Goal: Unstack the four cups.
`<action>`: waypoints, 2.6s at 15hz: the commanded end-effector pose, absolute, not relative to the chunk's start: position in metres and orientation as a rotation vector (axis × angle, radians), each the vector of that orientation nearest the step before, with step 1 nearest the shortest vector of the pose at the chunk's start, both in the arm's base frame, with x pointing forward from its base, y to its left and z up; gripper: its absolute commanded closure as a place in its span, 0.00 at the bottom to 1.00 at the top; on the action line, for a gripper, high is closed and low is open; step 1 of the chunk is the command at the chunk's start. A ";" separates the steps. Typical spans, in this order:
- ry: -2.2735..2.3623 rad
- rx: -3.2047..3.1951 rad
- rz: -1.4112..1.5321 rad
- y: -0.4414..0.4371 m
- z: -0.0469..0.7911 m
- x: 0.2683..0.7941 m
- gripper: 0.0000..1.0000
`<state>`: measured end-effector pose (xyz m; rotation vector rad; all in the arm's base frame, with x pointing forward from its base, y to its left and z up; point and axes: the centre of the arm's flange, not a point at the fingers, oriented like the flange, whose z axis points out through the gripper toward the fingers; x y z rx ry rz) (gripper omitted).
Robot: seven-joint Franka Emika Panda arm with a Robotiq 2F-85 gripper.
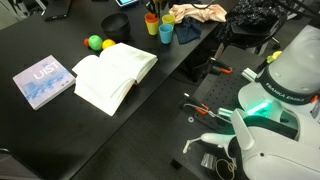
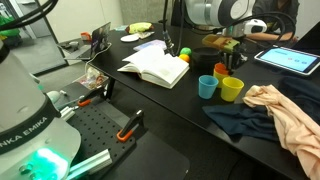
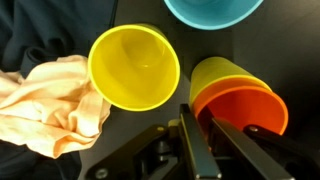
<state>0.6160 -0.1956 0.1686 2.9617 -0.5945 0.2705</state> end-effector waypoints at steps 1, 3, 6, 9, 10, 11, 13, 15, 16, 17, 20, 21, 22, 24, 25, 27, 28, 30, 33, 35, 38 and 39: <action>-0.594 2.959 0.299 -0.195 0.175 0.613 0.50; -0.591 2.960 0.296 -0.195 0.178 0.614 0.37; -0.578 2.958 0.308 -0.194 0.184 0.618 0.12; -0.576 2.963 0.314 -0.190 0.187 0.621 0.00; -0.572 2.965 0.315 -0.189 0.188 0.622 0.00; -0.569 2.965 0.316 -0.188 0.188 0.622 0.00; -0.571 2.967 0.311 -0.188 0.187 0.622 0.00; -0.569 2.969 0.312 -0.188 0.186 0.622 0.02; -0.570 2.970 0.312 -0.187 0.185 0.621 0.27; -0.567 2.971 0.313 -0.187 0.185 0.621 0.27; -0.564 2.973 0.314 -0.186 0.184 0.622 0.49; -0.564 2.974 0.314 -0.186 0.184 0.622 0.58; -0.563 2.975 0.313 -0.186 0.184 0.622 0.65; -0.565 2.976 0.312 -0.185 0.184 0.621 0.81; -0.566 2.976 0.310 -0.186 0.184 0.621 0.87; -0.566 2.976 0.308 -0.185 0.184 0.621 0.97; -0.566 2.978 0.307 -0.185 0.184 0.621 0.99; -0.568 2.978 0.306 -0.185 0.189 0.621 0.98; -0.557 2.969 0.309 -0.186 0.200 0.625 0.96; -0.566 2.978 0.321 -0.189 0.210 0.628 0.97; -0.632 2.992 0.404 -0.197 0.235 0.633 0.97; -0.654 2.990 0.433 -0.200 0.243 0.634 0.97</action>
